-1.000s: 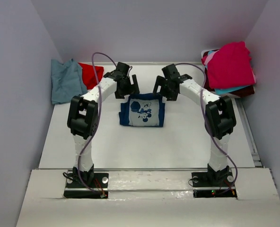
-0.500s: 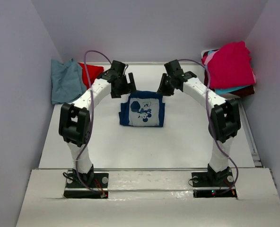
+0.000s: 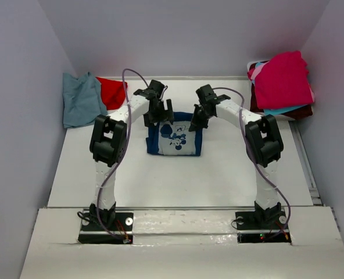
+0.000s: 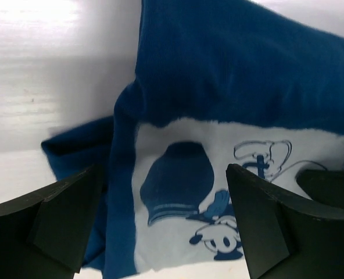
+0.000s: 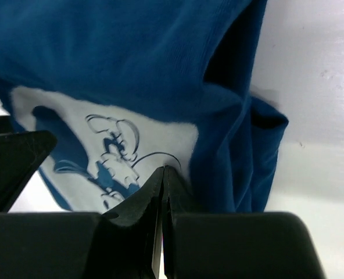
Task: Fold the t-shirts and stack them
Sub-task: Fold the tshirt
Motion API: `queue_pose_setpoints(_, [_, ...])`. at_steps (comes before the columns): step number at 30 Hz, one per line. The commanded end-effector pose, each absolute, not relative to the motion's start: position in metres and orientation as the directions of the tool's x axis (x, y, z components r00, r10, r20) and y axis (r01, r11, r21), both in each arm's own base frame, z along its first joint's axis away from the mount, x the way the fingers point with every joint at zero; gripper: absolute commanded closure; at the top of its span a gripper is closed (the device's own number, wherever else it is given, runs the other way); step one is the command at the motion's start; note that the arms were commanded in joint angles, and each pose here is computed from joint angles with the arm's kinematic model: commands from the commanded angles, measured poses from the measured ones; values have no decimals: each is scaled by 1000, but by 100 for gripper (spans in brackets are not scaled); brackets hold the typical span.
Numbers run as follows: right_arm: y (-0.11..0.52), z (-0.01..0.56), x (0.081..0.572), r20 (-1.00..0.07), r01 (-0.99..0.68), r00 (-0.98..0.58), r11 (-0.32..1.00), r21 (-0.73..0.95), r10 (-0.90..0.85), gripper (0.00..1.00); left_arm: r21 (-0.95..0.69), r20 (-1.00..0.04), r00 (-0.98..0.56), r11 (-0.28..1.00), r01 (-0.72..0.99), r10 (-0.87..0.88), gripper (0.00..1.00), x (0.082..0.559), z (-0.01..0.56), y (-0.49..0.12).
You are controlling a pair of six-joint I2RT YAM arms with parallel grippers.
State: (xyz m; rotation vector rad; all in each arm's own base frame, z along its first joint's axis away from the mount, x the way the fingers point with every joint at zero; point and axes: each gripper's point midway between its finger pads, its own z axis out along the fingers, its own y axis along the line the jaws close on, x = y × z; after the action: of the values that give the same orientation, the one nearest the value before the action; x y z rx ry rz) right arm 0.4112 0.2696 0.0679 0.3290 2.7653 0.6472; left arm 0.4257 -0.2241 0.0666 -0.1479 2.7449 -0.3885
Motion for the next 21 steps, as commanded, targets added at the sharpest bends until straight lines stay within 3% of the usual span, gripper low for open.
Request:
queue_pose_setpoints(1, [280, 82, 429, -254, 115, -930, 868, 484, 265, 93, -296, -361, -924, 955, -13, -124, 1, 446, 78, -235])
queue_pose_setpoints(21, [246, 59, 470, -251, 188, -912, 874, 447, 325, 93, -129, -336, -918, 976, -178, -212, 1, 484, 39, -185])
